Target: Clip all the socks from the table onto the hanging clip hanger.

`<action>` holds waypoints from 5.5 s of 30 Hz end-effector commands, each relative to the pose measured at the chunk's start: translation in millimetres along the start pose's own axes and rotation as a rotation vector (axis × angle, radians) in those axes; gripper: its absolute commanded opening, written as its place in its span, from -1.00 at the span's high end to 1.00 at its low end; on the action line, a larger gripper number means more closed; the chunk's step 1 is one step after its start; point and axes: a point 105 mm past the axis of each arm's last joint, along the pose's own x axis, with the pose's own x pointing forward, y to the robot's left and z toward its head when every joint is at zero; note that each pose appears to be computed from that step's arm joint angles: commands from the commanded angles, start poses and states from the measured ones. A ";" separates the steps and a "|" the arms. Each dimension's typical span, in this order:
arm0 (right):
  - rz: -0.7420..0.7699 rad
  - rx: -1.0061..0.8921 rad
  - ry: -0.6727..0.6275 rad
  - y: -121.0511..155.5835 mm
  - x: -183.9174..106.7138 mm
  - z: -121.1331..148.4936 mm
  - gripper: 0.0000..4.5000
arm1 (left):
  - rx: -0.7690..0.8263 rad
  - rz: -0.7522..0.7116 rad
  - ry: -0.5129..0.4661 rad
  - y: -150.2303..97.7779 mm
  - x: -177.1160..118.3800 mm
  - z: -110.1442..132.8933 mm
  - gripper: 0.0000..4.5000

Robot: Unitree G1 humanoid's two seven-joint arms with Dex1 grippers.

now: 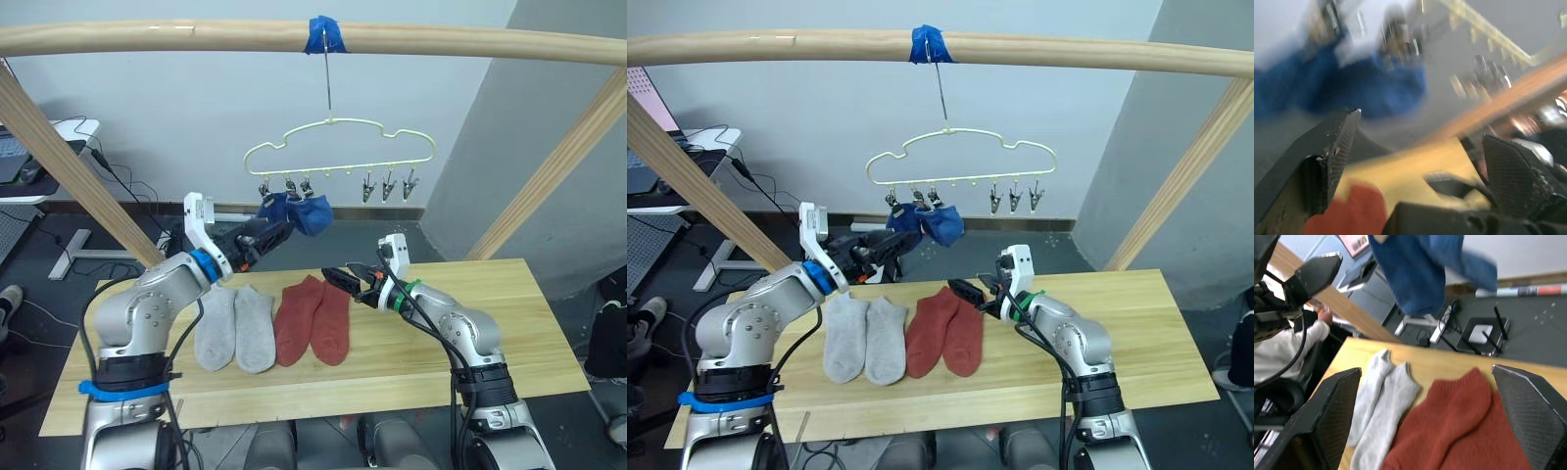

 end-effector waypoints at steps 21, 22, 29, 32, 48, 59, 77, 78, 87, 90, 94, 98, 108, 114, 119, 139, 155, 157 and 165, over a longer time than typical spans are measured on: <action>-0.047 -0.077 -0.142 3.8 -19.3 38.3 -1.00 | 0.400 -0.031 -0.165 -30.6 49.6 -8.7 -0.50; -0.048 -0.076 -0.144 3.6 -19.9 38.6 -1.00 | 0.402 -0.022 -0.165 -29.1 51.4 -9.3 -0.50; -0.066 -0.083 -0.156 2.2 -23.5 42.5 -1.00 | 0.317 0.086 -0.188 -9.4 73.0 -13.5 -0.50; -0.069 -0.085 -0.156 2.0 -24.1 42.8 -1.00 | 0.293 0.097 -0.205 -7.6 81.0 -10.4 -0.50; -0.080 -0.089 -0.164 0.3 -25.0 44.9 -1.00 | 0.222 -0.162 -0.151 -49.7 85.1 -27.0 -0.50; -0.071 -0.089 -0.159 0.7 -20.7 43.3 -1.00 | 0.269 -0.029 -0.116 -25.9 66.2 -34.6 -0.50; -0.076 -0.108 -0.157 0.8 -22.0 45.7 -1.00 | 0.271 0.196 -0.253 7.1 86.0 4.4 -0.50; -0.077 -0.107 -0.158 0.7 -22.1 45.8 -1.00 | 0.278 0.203 -0.262 7.9 87.8 6.7 -0.50; -0.087 -0.110 -0.160 0.0 -25.0 45.1 -1.00 | 0.290 0.198 -0.277 9.2 91.0 6.0 -0.50; -0.091 -0.107 -0.162 -0.4 -25.6 44.5 -1.00 | 0.240 0.097 -0.257 -6.2 94.7 -2.4 -0.50; -0.089 -0.103 -0.164 -0.6 -24.1 44.6 -1.00 | 0.164 -0.031 -0.212 -24.1 88.6 -17.7 -0.50; -0.086 -0.099 -0.164 0.1 -22.5 43.8 -1.00 | 0.144 -0.040 -0.192 -25.3 81.4 -21.0 -0.50; -0.080 -0.092 -0.161 0.8 -20.6 42.3 -1.00 | 0.119 0.009 -0.132 -16.5 68.0 -36.2 -0.50; -0.079 -0.096 -0.162 0.3 -19.8 44.1 -1.00 | 0.102 -0.004 -0.075 -20.0 64.9 -51.8 -0.50; -0.081 -0.104 -0.163 -0.8 -19.0 46.4 -1.00 | 0.137 0.052 -0.013 -7.4 63.7 -62.8 -0.50; 0.053 -0.327 -0.171 28.3 -31.6 61.3 -1.00 | 0.267 0.116 -0.199 -2.5 42.5 -13.9 -0.50; 0.193 -0.484 -0.172 69.8 -33.4 68.1 -1.00 | 0.281 0.167 -0.233 6.3 50.1 -11.6 -0.03; 0.204 -0.502 -0.170 71.9 -34.0 69.7 -1.00 | 0.283 0.169 -0.233 7.2 50.5 -13.3 -0.03; 0.221 -0.529 -0.180 78.7 -33.1 74.7 -1.00 | 0.284 0.207 -0.246 12.8 54.7 -13.7 -0.03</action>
